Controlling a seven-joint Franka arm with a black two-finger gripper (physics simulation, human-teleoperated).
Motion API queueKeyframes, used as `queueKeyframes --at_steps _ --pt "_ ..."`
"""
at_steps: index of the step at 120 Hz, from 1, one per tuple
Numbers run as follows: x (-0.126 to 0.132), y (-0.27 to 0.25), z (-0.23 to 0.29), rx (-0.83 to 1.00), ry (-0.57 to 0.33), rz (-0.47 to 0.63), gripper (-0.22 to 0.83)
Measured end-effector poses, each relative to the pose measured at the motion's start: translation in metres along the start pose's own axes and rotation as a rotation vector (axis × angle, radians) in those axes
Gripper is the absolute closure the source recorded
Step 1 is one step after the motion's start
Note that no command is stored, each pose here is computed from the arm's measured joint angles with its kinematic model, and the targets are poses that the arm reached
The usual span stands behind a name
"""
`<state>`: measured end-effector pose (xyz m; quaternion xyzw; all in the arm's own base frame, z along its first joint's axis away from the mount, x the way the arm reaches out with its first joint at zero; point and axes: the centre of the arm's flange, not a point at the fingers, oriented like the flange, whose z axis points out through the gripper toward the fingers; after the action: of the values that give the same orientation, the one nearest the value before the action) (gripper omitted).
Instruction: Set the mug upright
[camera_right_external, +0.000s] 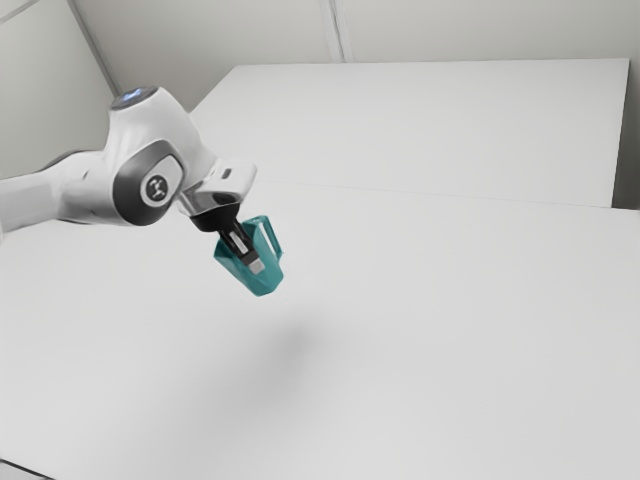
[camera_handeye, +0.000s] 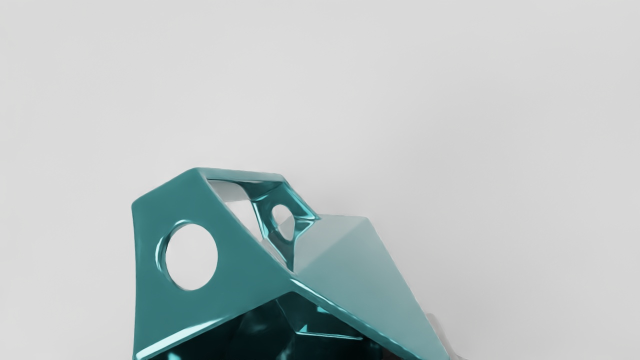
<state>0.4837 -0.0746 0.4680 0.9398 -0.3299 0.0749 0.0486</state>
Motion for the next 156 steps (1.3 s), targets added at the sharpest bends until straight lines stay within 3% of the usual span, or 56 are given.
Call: queueKeyframes --at_steps 39,62,95,156 --pt "-0.034 -0.017 0.017 0.086 -0.153 -0.123 0.79" --pt "-0.037 -0.025 0.040 0.137 -0.208 -0.155 0.79" --pt "-0.037 -0.030 0.081 0.165 -0.208 -0.195 0.79" --pt "-0.035 -0.033 0.111 0.174 -0.182 -0.270 0.79"
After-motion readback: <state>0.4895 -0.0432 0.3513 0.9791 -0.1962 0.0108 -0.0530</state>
